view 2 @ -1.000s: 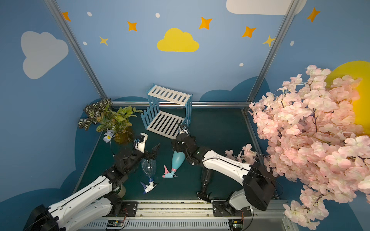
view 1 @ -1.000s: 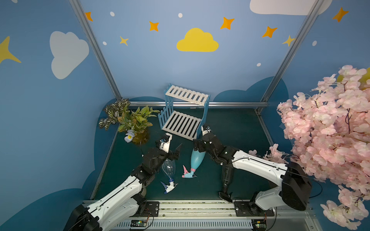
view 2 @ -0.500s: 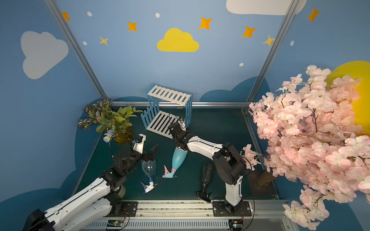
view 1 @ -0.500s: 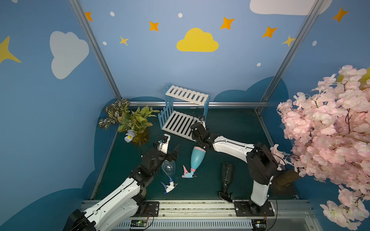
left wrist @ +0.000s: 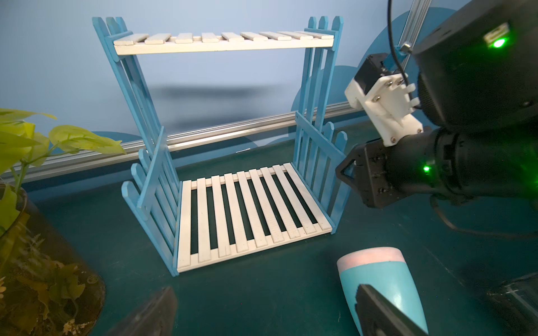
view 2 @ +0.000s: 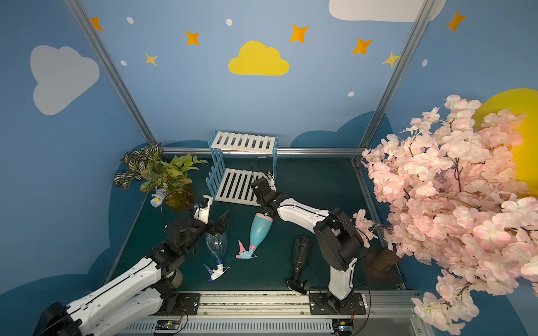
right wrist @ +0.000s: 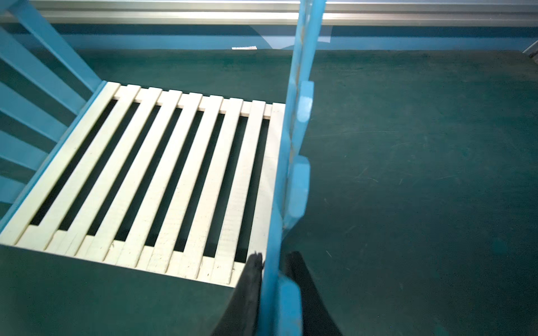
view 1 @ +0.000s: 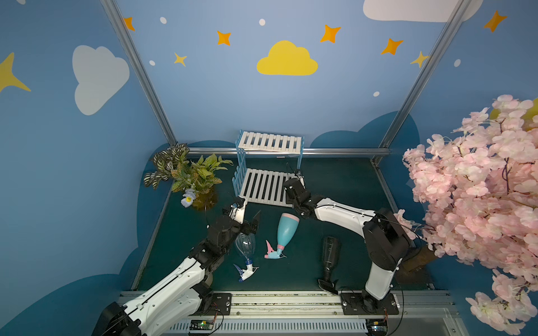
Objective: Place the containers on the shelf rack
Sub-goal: 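Adjust the shelf at the center of the board, then pick up a container from the center of the board.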
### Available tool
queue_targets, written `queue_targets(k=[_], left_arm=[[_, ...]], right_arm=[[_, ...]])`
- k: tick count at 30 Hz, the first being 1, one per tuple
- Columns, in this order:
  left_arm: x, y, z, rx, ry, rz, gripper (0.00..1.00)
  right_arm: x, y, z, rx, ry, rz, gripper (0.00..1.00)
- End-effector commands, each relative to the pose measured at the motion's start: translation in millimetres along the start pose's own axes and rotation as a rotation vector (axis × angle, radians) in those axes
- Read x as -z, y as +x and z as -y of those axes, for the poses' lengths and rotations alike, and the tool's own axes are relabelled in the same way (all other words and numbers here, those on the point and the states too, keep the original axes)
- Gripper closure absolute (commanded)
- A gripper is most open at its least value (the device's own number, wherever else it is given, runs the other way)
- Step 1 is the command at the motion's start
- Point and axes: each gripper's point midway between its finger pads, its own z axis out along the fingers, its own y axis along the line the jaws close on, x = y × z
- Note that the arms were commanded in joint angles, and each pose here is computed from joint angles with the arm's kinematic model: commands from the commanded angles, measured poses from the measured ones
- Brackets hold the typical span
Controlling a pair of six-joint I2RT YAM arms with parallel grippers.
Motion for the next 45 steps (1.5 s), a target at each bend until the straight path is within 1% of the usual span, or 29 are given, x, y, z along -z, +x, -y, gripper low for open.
queue_targets(k=[1,3,6,8,9,14,15,17,18,20,21,22,23,25,26,28,30,31,32,34,37,40,43,45], left_arm=[[-0.5,-0.2,3.2,-0.005,0.014,-0.002,0.00],[-1.1,0.1,4.7,-0.006,0.021,-0.006,0.00],[-2.0,-1.4,10.4,-0.004,0.051,-0.009,0.00],[-2.6,-1.8,15.0,0.000,0.076,-0.013,0.00],[-3.0,-1.7,16.4,0.003,0.085,-0.015,0.00],[-4.3,-0.9,22.0,0.007,0.109,-0.029,0.00],[-4.6,-0.6,22.7,0.007,0.112,-0.033,0.00],[-4.5,0.0,23.6,0.010,0.117,-0.045,0.00],[-3.8,-0.7,23.1,0.012,0.114,-0.052,0.00],[-0.7,-3.8,20.1,0.022,0.098,-0.071,0.00],[2.3,-6.4,18.8,0.029,0.091,-0.080,0.00],[5.9,-10.2,18.0,0.037,0.089,-0.083,0.00],[10.7,-12.9,18.2,0.046,0.093,-0.091,0.00],[22.1,-18.7,20.1,0.060,0.112,-0.103,0.00],[27.1,-20.5,20.8,0.068,0.121,-0.107,0.00],[36.9,-20.8,24.7,0.088,0.150,-0.122,0.00],[44.4,-15.8,32.7,0.102,0.203,-0.142,0.00],[47.7,-12.8,38.9,0.107,0.242,-0.152,0.00],[51.1,-10.0,47.5,0.108,0.295,-0.162,0.00],[55.7,-4.2,64.0,0.116,0.393,-0.190,0.00],[55.0,7.5,82.0,0.176,0.489,-0.267,0.00],[48.0,23.7,94.9,0.247,0.544,-0.358,0.02],[41.5,37.2,109.4,0.282,0.602,-0.418,0.03],[34.7,45.8,118.9,0.286,0.625,-0.449,0.03]], right_arm=[[16.2,-3.0,19.8,0.042,-0.025,-0.005,0.95],[16.1,-0.9,32.5,0.029,-0.039,-0.013,0.95],[14.3,2.8,43.3,0.030,-0.101,-0.036,0.95],[14.2,5.5,44.3,0.078,-0.166,-0.047,0.95],[13.9,6.8,46.5,0.089,-0.176,-0.050,0.95],[15.1,7.1,55.6,0.138,-0.157,-0.062,0.94],[15.3,6.6,56.0,0.138,-0.156,-0.064,0.94],[15.3,6.5,56.7,0.134,-0.150,-0.065,0.88],[15.7,5.6,57.3,0.132,-0.148,-0.062,0.85],[19.2,0.2,59.1,0.131,-0.141,-0.049,0.70],[22.5,-3.7,60.3,0.137,-0.138,-0.043,0.61],[26.9,-8.5,62.1,0.141,-0.134,-0.035,0.48],[33.4,-15.2,63.2,0.148,-0.133,-0.024,0.38],[50.8,-30.6,67.4,0.162,-0.135,0.002,0.22],[61.1,-37.7,68.5,0.165,-0.145,0.017,0.18],[81.9,-46.5,67.2,0.180,-0.187,0.036,0.14],[108.5,-51.4,57.4,0.201,-0.279,0.059,0.14],[120.9,-47.5,47.0,0.232,-0.353,0.055,0.13],[135.9,-43.6,36.5,0.281,-0.423,0.063,0.13],[160.4,-29.0,17.1,0.385,-0.516,0.072,0.14],[188.1,7.0,-12.1,0.518,-0.650,0.055,0.17],[203.8,53.2,-32.1,0.561,-0.759,-0.039,0.24],[208.0,100.0,-40.9,0.552,-0.775,-0.171,0.32],[208.8,135.8,-46.2,0.626,-0.780,-0.219,0.35]])
